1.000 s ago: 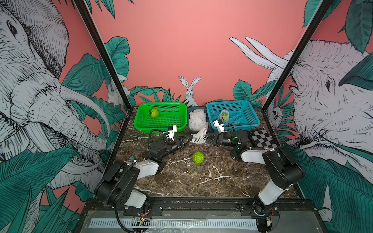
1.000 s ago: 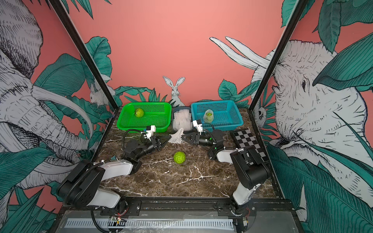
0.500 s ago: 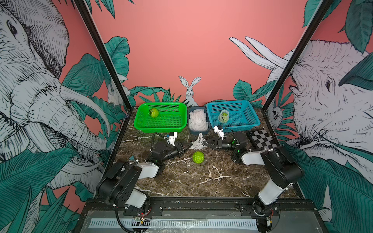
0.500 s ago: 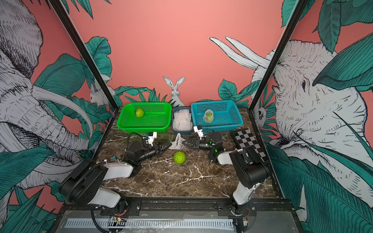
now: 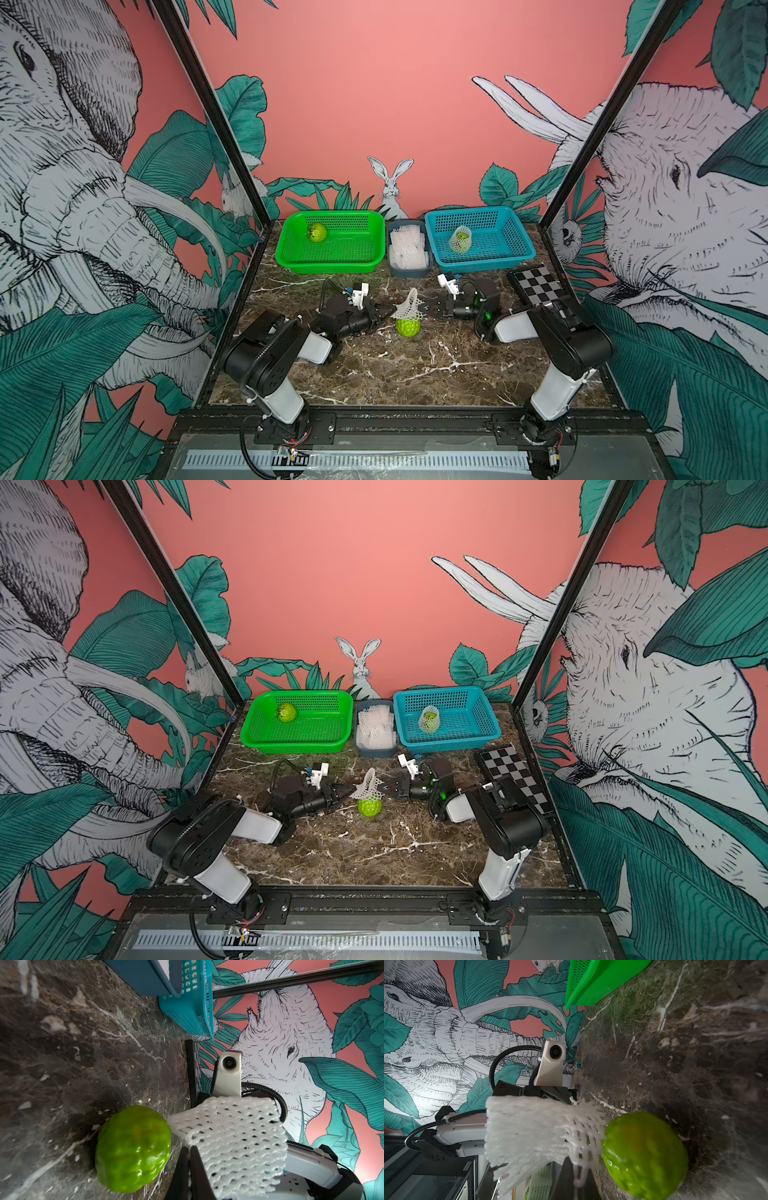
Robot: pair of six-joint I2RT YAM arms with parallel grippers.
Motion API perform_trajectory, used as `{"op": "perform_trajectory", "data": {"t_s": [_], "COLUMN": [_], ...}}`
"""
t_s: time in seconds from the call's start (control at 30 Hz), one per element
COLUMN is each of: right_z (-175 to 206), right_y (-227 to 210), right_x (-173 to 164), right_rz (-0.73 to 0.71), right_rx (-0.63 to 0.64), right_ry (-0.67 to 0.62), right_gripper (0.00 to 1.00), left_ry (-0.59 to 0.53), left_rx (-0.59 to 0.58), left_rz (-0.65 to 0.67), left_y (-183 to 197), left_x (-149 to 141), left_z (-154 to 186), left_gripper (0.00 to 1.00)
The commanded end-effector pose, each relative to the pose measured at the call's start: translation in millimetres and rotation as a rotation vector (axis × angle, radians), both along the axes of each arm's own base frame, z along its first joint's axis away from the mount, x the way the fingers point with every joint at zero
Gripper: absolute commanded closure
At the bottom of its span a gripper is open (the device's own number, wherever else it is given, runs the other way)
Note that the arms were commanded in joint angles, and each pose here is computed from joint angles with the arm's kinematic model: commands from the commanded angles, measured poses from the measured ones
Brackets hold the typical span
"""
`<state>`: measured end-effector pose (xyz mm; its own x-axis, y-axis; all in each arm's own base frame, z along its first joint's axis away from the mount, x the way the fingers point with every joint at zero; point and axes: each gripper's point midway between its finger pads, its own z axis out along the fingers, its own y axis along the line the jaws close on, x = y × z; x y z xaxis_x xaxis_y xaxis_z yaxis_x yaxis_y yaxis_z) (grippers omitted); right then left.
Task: Sleeve custard apples in foam nets
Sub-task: Put on the foam net on the custard apple.
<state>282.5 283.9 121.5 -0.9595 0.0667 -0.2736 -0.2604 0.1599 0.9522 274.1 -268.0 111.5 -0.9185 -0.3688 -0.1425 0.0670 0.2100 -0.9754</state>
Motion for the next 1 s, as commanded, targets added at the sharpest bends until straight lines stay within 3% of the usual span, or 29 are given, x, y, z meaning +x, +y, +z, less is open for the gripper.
{"op": "perform_trajectory", "data": {"t_s": [0.0, 0.97], "right_z": [-1, -42], "right_y": [-1, -2], "right_x": [2, -14], "right_rz": [0.001, -0.005], "right_rx": [0.007, -0.057], "right_ry": [-0.042, 0.029], "right_gripper": [0.92, 0.91], "left_ry": [-0.022, 0.075], "left_rx": [-0.023, 0.025], "left_rz": [-0.012, -0.023], "left_y": [-2, -1], "left_x": [-4, -18], "left_z": [1, -41], "left_gripper": [0.94, 0.94]}}
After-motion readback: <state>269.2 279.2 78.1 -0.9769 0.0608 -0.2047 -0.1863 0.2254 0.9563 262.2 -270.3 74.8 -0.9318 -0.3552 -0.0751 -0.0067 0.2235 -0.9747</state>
